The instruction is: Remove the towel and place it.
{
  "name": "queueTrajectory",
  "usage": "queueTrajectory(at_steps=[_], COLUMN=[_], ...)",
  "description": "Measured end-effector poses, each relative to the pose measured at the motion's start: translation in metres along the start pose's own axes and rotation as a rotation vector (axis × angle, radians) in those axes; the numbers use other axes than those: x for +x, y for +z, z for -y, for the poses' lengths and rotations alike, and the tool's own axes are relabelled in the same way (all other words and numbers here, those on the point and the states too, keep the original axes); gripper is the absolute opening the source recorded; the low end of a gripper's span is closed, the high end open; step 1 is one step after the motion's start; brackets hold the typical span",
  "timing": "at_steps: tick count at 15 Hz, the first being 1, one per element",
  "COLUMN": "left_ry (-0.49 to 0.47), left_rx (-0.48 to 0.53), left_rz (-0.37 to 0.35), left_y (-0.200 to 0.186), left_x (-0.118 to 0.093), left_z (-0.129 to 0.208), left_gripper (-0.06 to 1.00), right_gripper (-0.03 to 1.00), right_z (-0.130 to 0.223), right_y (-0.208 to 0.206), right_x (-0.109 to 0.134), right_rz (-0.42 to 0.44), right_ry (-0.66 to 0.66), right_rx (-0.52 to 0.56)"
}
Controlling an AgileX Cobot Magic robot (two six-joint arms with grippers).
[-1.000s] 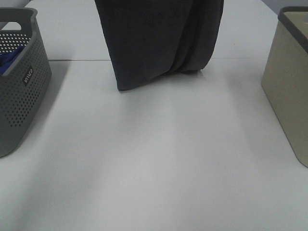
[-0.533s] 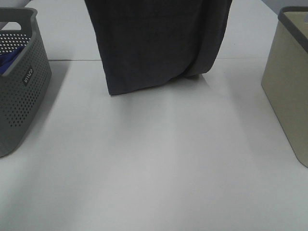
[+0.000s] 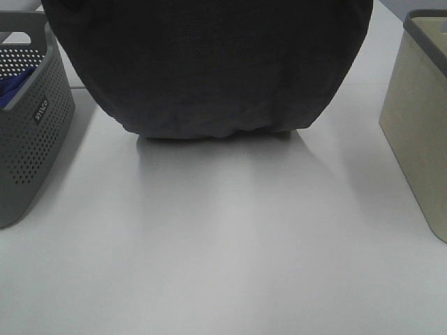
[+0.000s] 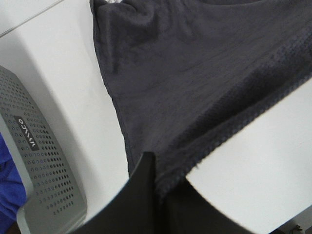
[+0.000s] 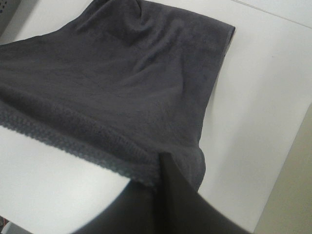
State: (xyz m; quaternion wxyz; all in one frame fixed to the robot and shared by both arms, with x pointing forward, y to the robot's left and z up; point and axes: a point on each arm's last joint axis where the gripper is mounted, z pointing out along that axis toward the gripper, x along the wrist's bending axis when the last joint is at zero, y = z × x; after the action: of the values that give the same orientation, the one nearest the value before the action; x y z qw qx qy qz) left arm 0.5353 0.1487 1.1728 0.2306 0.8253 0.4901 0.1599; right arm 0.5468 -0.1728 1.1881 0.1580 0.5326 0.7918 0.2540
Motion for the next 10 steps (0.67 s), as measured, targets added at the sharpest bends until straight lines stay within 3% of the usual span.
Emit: queueTrajectory(at_steps=[4,10], left_ry=[-0.004,0.014], left_rx=[0.029,0.031], left_rz=[0.078,0.049], left_y=[0.003,0.003], left_x=[-0.007,-0.005], left_z=[0.01,0.01], left_gripper=[0.0,0.0], right_gripper=[0.02,0.02], right_z=[0.021,0.028], right_y=[-0.018,-0.013], right_x=[0.003,0.005], right_rz=[-0.018,-0.036], right_ry=[0.017,0.025], right_rx=[-0.001,0.026])
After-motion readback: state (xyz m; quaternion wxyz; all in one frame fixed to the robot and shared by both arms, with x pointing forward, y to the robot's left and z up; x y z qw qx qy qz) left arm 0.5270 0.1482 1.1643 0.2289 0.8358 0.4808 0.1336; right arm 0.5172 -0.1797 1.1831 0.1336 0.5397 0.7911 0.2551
